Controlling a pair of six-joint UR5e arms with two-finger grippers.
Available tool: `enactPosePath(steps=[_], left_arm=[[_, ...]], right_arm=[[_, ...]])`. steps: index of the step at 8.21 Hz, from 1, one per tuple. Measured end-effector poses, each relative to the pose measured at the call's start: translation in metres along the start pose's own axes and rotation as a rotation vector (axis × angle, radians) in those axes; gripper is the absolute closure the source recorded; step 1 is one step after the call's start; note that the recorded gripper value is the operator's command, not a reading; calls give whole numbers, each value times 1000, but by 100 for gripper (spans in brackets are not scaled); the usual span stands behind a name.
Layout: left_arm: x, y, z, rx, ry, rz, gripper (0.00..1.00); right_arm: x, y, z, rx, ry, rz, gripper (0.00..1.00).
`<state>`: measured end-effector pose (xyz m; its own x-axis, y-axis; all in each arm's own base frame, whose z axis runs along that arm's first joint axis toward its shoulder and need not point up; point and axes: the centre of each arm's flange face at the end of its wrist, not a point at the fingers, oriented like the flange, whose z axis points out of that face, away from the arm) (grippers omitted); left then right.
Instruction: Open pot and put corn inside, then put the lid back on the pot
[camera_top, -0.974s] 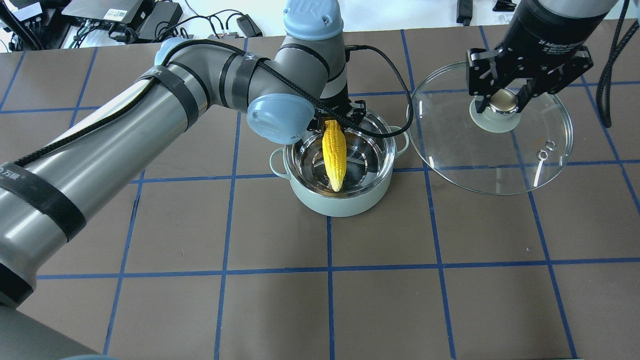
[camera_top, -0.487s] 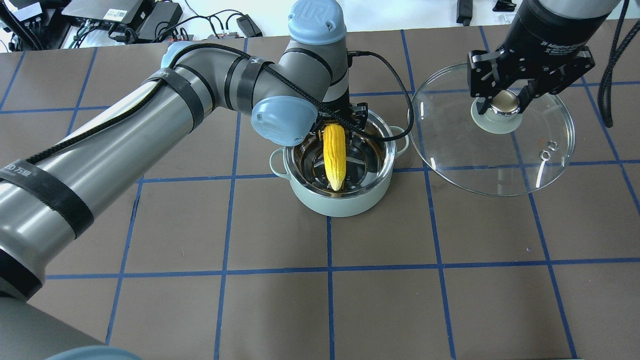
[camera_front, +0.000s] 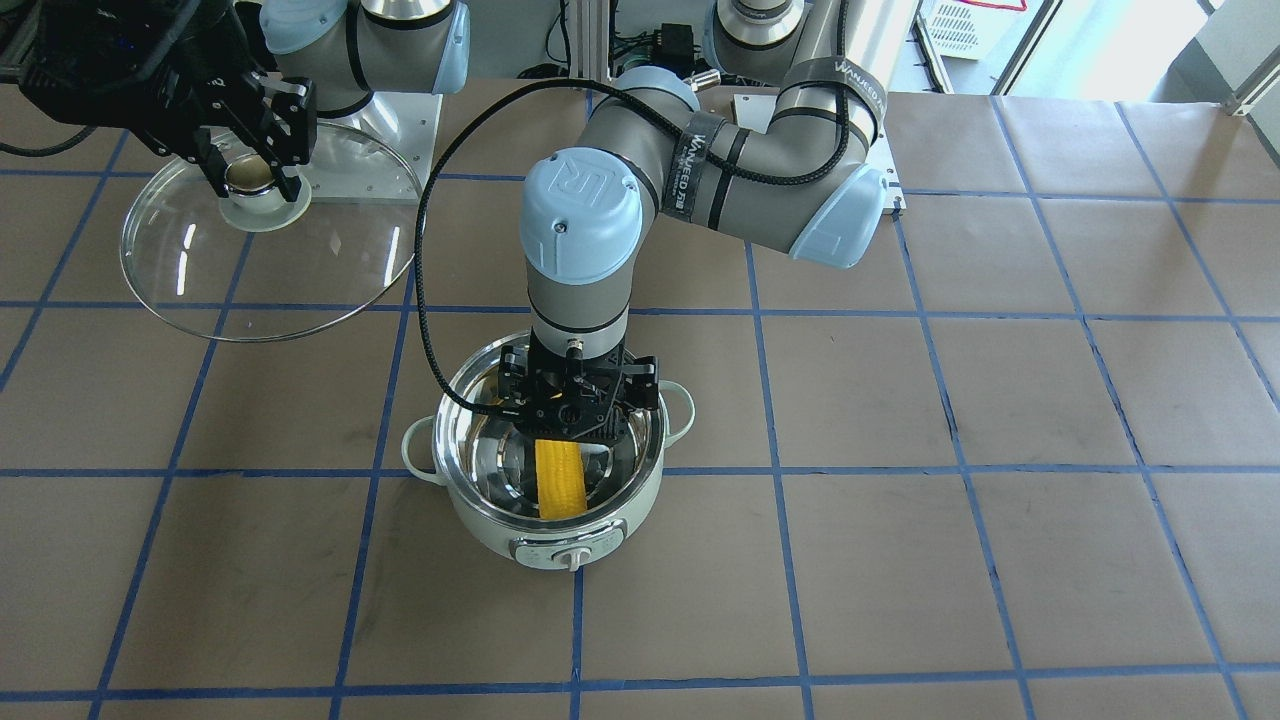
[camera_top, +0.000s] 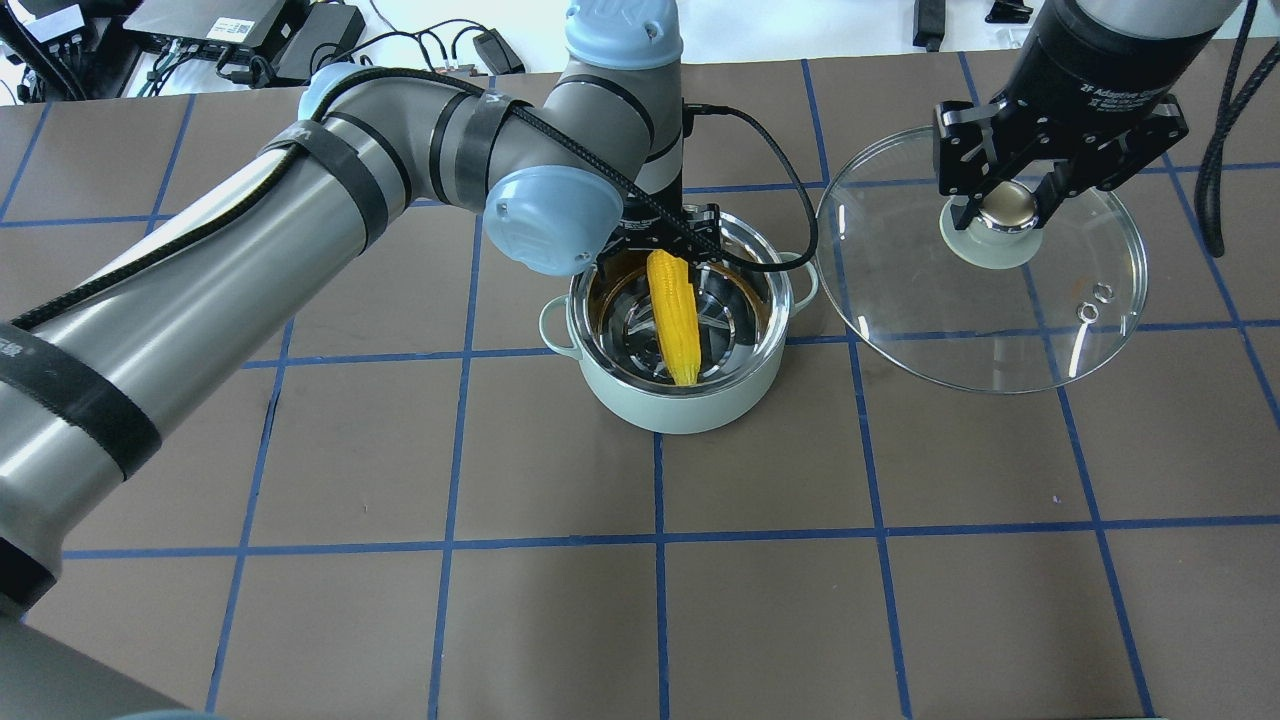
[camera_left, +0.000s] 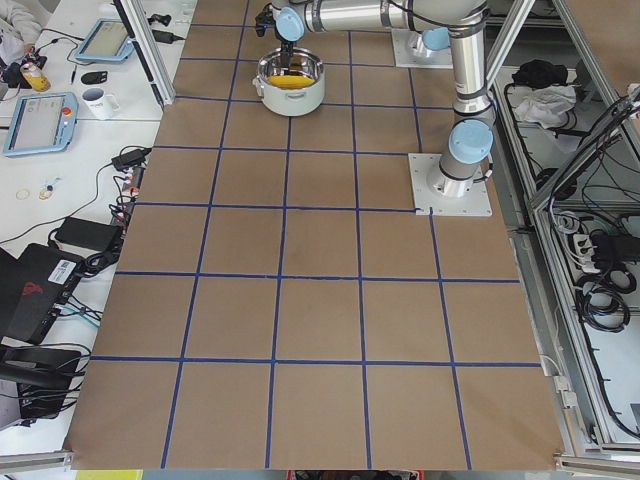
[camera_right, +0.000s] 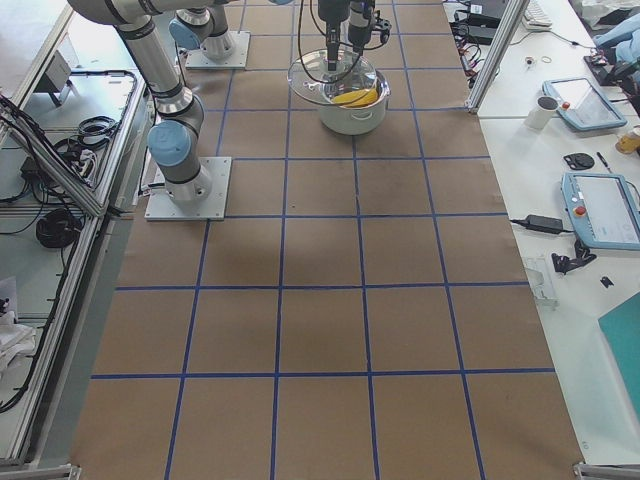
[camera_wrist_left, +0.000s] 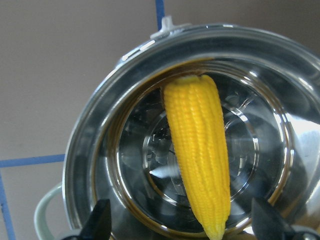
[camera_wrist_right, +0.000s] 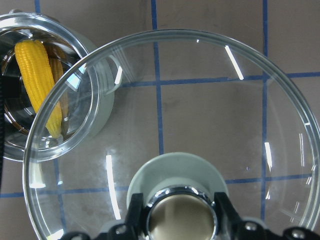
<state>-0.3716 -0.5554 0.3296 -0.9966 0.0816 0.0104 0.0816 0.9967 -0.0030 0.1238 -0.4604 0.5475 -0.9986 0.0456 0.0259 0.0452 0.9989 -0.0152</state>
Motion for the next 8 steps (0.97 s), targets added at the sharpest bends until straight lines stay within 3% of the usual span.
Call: enactPosePath(steps=[2, 5, 8], left_arm=[[-34, -16, -28, 22, -46, 32, 0], [-116, -35, -73, 34, -52, -73, 0], [-172, -16, -125, 25, -27, -133, 0]], right_arm=[[0, 0, 1, -1, -2, 0, 85], [-4, -3, 4, -4, -11, -1, 86], [-59, -31, 35, 14, -37, 11, 88]])
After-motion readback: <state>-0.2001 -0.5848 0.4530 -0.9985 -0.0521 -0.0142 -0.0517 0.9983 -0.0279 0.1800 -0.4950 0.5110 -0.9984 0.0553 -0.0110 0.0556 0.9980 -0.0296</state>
